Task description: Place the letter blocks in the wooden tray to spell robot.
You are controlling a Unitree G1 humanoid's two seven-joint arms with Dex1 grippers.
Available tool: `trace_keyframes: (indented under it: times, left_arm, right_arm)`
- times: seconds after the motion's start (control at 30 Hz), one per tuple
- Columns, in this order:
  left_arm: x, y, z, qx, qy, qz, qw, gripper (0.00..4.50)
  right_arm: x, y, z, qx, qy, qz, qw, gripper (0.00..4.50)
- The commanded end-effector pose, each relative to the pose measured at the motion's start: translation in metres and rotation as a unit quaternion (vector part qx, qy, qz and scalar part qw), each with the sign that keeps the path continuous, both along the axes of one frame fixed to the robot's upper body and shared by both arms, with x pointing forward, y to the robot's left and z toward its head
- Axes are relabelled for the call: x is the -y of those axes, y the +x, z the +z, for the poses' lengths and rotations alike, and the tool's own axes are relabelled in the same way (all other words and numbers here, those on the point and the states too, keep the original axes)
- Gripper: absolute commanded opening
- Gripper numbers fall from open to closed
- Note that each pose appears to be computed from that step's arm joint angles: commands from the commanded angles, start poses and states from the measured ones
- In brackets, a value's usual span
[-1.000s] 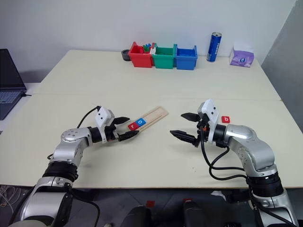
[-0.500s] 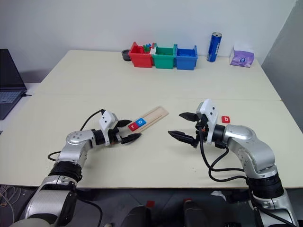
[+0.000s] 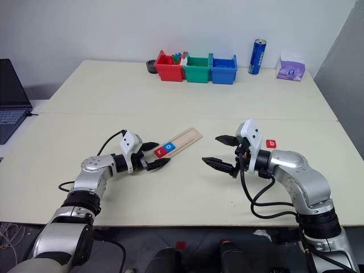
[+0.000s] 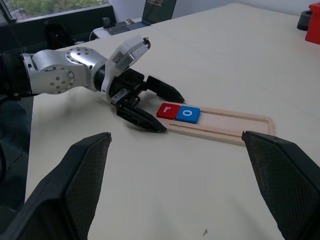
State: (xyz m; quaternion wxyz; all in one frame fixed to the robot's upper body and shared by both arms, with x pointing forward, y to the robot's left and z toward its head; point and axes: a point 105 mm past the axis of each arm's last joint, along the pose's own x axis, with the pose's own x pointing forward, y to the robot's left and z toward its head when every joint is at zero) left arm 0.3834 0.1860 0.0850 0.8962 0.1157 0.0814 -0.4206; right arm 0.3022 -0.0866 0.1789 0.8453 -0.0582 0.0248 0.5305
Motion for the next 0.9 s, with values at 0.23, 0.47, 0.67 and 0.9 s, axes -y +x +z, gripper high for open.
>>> trace_keyframes:
  times: [0.23, 0.47, 0.67, 0.9]
  left_arm:
    - [0.000, 0.000, 0.002, 0.001, 0.001, -0.008, 1.000, 3.38]
    - [0.005, -0.001, 0.004, 0.010, 0.008, -0.023, 1.000, 3.38]
    - [0.035, -0.038, -0.008, -0.003, 0.046, -0.182, 0.982, 3.38]
    - [0.030, -0.060, 0.001, -0.013, 0.084, -0.282, 0.956, 3.38]
  right_arm:
    - [0.001, -0.001, 0.013, 0.027, 0.004, 0.002, 1.000, 4.50]
    - [0.003, 0.000, 0.013, 0.027, 0.004, 0.001, 1.000, 4.50]
    - [0.004, -0.009, 0.008, 0.035, -0.027, 0.027, 0.999, 4.50]
    - [0.006, -0.024, 0.003, 0.025, -0.045, 0.061, 0.997, 4.50]
